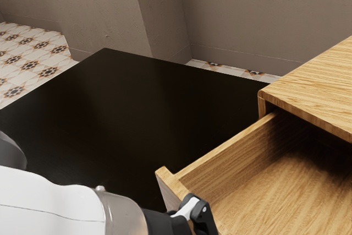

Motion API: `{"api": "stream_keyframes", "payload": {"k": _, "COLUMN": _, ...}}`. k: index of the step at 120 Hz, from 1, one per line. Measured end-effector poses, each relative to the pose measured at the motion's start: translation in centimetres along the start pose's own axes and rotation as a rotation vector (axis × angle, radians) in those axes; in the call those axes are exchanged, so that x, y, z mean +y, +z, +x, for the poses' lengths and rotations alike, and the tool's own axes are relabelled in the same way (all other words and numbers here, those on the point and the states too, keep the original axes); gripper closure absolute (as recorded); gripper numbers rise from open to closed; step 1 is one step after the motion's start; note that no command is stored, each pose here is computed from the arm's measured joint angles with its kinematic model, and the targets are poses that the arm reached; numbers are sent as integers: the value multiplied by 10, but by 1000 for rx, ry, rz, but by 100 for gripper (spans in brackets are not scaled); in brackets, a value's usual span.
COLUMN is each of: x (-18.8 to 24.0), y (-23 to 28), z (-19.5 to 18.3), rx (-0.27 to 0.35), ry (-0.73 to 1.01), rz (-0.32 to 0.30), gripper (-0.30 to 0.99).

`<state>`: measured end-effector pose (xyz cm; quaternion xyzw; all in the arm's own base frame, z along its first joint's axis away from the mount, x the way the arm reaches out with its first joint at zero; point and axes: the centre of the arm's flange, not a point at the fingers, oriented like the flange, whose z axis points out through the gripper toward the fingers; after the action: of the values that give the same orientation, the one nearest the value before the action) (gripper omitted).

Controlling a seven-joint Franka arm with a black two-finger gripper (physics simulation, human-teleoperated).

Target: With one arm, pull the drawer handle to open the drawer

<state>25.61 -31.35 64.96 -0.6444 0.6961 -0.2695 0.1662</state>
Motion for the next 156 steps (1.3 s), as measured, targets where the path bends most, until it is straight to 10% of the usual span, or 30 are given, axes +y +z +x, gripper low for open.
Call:
{"api": "stream_keyframes", "payload": {"k": 50, "x": 12, "y": -8, "z": 10, "rx": 10, "ry": 2, "rz": -11, "gripper": 77}}
{"api": "stream_keyframes", "payload": {"k": 94, "x": 13, "y": -14, "z": 10, "rx": 11, "ry": 4, "rz": -27, "gripper": 47}}
{"api": "stream_keyframes", "payload": {"k": 122, "x": -52, "y": -130, "z": 31, "rx": 74, "ry": -37, "rz": 45, "gripper": 34}}
{"api": "stream_keyframes", "payload": {"k": 137, "x": -214, "y": -133, "z": -108, "rx": -122, "ry": -421, "rz": -49, "gripper": 18}}
{"api": "stream_keyframes", "payload": {"k": 156, "x": -244, "y": -89, "z": -230, "rx": -296, "ry": -680, "rz": -263, "gripper": 8}}
